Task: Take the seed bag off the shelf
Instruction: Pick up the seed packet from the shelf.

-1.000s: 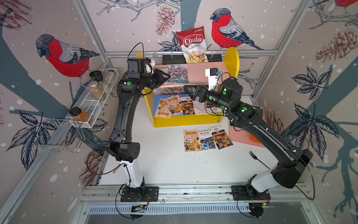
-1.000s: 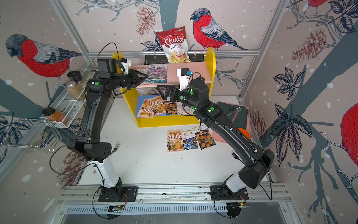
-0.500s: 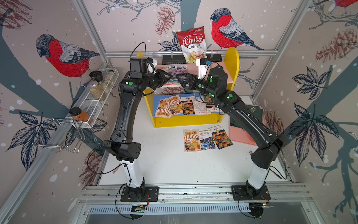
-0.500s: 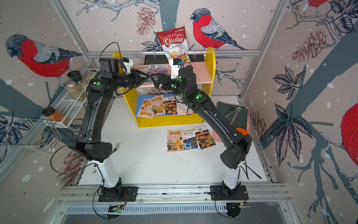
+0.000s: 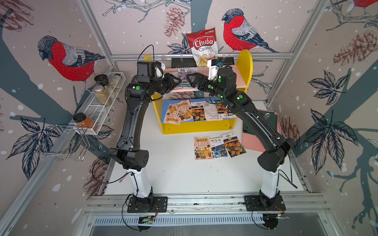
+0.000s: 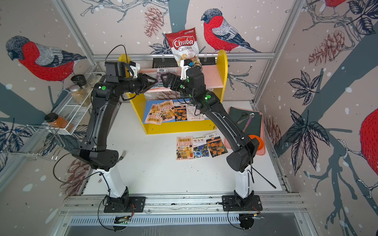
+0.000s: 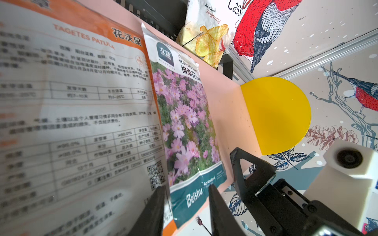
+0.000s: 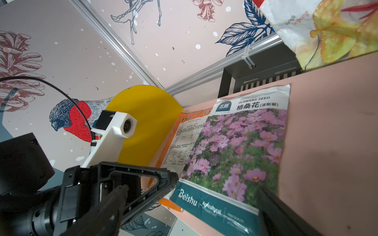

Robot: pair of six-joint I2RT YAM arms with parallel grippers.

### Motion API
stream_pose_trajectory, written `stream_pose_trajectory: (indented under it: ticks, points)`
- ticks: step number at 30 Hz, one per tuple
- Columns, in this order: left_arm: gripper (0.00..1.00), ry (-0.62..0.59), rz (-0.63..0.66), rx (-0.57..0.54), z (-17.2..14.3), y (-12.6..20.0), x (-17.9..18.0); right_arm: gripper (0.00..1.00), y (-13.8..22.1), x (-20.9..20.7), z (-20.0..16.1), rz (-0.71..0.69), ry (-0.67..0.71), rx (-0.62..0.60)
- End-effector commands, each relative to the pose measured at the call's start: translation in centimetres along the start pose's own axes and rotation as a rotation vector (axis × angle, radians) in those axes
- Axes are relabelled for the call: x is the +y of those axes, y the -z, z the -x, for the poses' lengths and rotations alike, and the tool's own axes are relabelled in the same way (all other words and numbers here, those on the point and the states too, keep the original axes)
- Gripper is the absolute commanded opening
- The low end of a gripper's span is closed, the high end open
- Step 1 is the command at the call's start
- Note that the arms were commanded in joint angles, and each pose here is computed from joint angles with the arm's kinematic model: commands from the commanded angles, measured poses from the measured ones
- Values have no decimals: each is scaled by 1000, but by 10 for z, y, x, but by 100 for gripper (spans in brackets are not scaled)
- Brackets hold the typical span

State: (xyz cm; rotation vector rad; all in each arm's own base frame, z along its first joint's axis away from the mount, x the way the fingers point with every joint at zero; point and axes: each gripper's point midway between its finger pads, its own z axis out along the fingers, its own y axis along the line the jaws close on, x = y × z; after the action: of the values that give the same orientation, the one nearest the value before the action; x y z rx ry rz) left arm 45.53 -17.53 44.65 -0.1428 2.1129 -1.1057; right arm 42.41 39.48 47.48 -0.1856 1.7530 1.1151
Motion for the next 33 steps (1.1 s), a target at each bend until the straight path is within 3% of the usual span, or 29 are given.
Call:
stream_pose_trajectory:
  ticks: [1, 17, 33]
  points:
    - [38, -20, -21, -5, 1, -1, -7, 100, -5, -14, -20, -59, -15, 70]
    - [39, -28, -37, 1, -5, -6, -17, 100, -6, -9, -32, -68, -10, 108]
    - [39, -34, -30, -2, -7, -5, -15, 100, 36, -39, 15, -405, 377, -43]
